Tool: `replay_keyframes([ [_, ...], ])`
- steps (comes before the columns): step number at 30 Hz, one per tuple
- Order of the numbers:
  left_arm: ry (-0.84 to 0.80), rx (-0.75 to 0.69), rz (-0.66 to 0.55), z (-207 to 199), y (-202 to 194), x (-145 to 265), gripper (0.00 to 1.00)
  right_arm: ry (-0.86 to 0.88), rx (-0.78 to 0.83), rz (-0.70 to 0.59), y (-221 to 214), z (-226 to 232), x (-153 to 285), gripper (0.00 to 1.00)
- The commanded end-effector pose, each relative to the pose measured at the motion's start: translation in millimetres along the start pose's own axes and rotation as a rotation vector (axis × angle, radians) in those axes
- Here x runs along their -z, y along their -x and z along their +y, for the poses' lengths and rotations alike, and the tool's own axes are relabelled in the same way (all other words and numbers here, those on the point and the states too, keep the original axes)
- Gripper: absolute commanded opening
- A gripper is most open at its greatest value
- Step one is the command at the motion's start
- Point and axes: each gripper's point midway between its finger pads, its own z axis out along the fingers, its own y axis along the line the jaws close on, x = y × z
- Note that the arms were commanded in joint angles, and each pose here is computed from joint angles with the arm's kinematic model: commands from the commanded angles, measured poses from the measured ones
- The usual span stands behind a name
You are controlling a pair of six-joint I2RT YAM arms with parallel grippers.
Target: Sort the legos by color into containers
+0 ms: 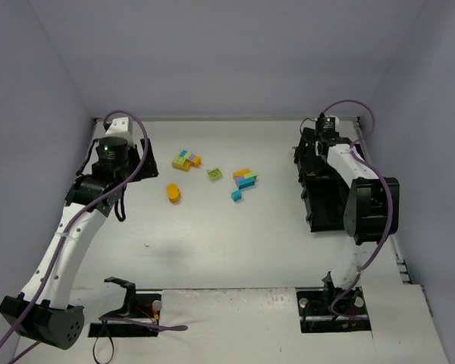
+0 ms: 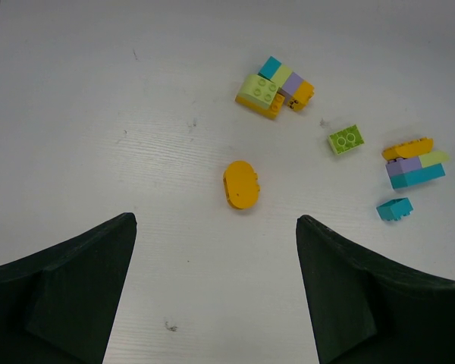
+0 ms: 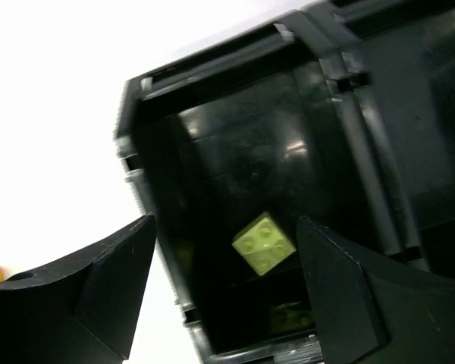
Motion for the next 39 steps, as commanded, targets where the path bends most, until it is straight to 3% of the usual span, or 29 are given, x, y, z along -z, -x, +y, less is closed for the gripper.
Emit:
replay_keyframes([
  [1,-0.040,0.024,-0.073,-9,21,10,0.80,0.144,0.117,-0.157,48,59,47,0.71],
  [6,-0.054,0.027,-0.070,-12,21,10,0.79,0.349,0.363,-0.223,36,154,84,0.74],
  [8,-0.053,0.027,-0.068,-12,21,11,0.80,0.466,0.434,-0.243,23,195,98,0.80],
  [15,-0.039,0.022,-0.059,-7,17,17,0.80,0.647,0.584,-0.173,-34,286,91,0.90],
  [27,0.006,0.011,-0.039,8,5,33,0.80,0.677,0.664,-0.086,-94,343,47,0.89],
  [33,0.015,0.004,-0.020,10,-1,34,0.80,0.647,0.683,-0.061,-113,349,27,0.81],
  [39,0.019,0.004,-0.014,11,-3,32,0.80,0.568,0.676,-0.069,-114,341,10,0.46],
])
